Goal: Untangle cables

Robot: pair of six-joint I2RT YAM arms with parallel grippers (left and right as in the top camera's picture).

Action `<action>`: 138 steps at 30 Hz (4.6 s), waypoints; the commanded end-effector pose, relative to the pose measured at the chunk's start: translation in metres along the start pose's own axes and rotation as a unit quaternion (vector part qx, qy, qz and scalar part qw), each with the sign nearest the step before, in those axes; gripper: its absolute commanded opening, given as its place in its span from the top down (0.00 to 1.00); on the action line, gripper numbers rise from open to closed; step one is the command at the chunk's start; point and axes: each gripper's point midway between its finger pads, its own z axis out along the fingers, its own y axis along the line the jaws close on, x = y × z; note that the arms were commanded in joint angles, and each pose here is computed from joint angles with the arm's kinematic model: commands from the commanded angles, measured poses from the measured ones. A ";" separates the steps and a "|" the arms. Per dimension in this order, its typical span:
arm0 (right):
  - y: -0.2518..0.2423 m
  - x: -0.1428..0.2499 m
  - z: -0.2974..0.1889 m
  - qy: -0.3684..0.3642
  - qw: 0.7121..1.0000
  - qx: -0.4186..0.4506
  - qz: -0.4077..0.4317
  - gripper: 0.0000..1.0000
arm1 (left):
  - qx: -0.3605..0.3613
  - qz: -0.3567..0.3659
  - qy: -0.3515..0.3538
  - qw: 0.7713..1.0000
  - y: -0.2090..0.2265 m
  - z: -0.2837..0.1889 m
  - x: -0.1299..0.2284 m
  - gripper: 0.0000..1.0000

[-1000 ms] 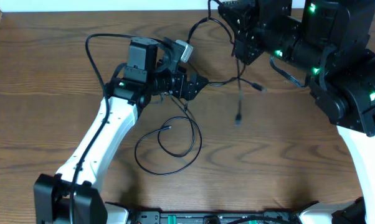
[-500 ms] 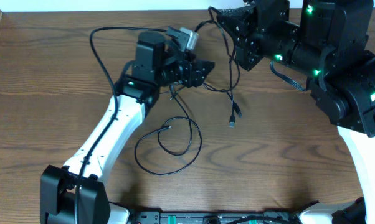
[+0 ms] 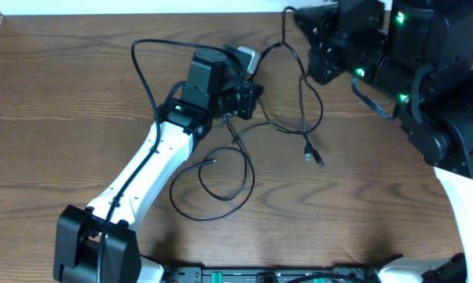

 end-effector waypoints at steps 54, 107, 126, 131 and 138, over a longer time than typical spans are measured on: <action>-0.018 0.102 0.034 0.199 0.969 -0.063 -0.131 0.69 | 0.255 0.110 -0.227 0.933 -0.072 -0.249 -0.094 0.93; -0.021 0.120 0.167 0.177 0.983 0.044 -0.029 0.99 | 0.275 0.091 -0.209 0.934 -0.070 -0.244 -0.090 0.93; -0.235 0.165 0.044 0.276 0.834 0.475 0.046 0.99 | 0.275 0.091 -0.209 0.934 -0.070 -0.244 -0.090 0.93; -0.229 0.183 0.055 0.313 0.863 0.389 0.074 0.99 | 0.275 0.092 -0.210 0.934 -0.070 -0.244 -0.090 0.93; -0.156 0.195 0.093 0.358 0.927 0.109 -0.022 0.46 | 0.275 0.091 -0.210 0.934 -0.070 -0.244 -0.090 0.92</action>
